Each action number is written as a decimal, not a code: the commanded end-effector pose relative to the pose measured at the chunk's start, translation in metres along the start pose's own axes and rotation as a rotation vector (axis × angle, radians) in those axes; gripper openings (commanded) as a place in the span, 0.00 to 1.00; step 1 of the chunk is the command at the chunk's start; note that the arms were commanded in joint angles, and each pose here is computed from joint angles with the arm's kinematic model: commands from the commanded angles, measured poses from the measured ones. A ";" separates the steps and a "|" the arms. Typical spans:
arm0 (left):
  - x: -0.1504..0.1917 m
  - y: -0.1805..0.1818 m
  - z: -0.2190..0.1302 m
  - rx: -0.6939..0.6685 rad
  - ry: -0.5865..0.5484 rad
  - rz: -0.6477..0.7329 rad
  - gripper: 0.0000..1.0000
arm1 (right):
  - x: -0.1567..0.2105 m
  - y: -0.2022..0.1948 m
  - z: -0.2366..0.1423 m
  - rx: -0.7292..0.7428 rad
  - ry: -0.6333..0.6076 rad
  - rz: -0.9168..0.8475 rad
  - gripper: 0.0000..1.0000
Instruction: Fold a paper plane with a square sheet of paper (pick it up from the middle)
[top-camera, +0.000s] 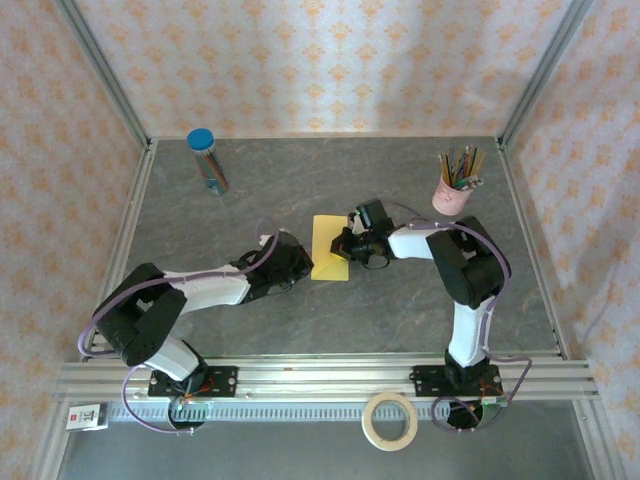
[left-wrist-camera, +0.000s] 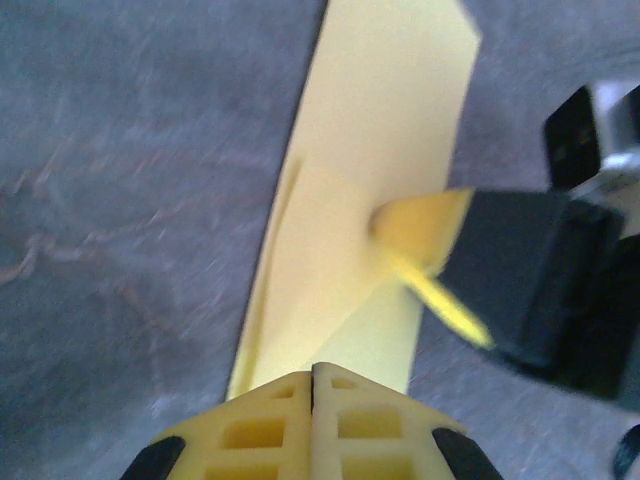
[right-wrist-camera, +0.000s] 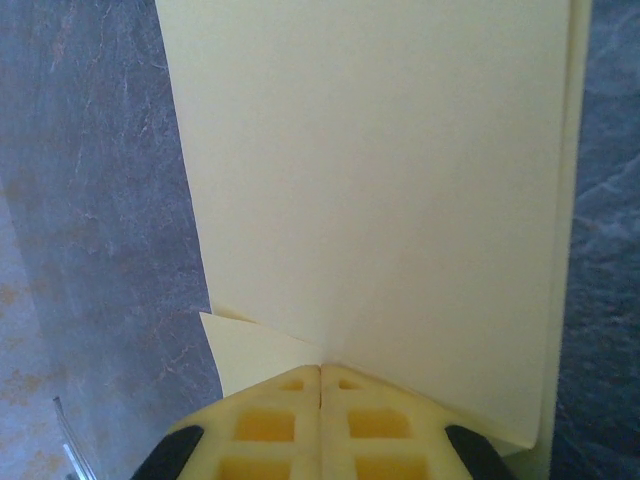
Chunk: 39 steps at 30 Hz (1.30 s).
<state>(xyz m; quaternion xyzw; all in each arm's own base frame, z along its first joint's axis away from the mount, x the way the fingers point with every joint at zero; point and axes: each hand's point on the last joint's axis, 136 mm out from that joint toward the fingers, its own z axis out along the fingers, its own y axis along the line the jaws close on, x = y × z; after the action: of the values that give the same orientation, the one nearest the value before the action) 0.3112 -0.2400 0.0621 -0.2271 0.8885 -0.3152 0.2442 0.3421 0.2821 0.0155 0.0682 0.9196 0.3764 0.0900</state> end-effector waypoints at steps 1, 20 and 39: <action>-0.004 -0.015 0.009 0.044 0.021 0.032 0.00 | 0.036 -0.097 0.012 0.327 0.062 0.088 0.05; 0.027 0.033 0.050 -0.092 0.156 0.008 0.00 | -0.011 -0.005 0.000 0.082 -0.015 -0.119 0.07; 0.031 0.048 0.047 -0.132 0.154 -0.012 0.00 | 0.017 0.006 0.004 0.054 0.012 -0.155 0.06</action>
<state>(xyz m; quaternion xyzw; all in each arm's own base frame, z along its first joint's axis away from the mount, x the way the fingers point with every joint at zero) 0.3221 -0.2649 0.0180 -0.2093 0.9025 -0.3237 0.1919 0.3233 0.3007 0.0268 -0.0177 0.9236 0.3674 0.1084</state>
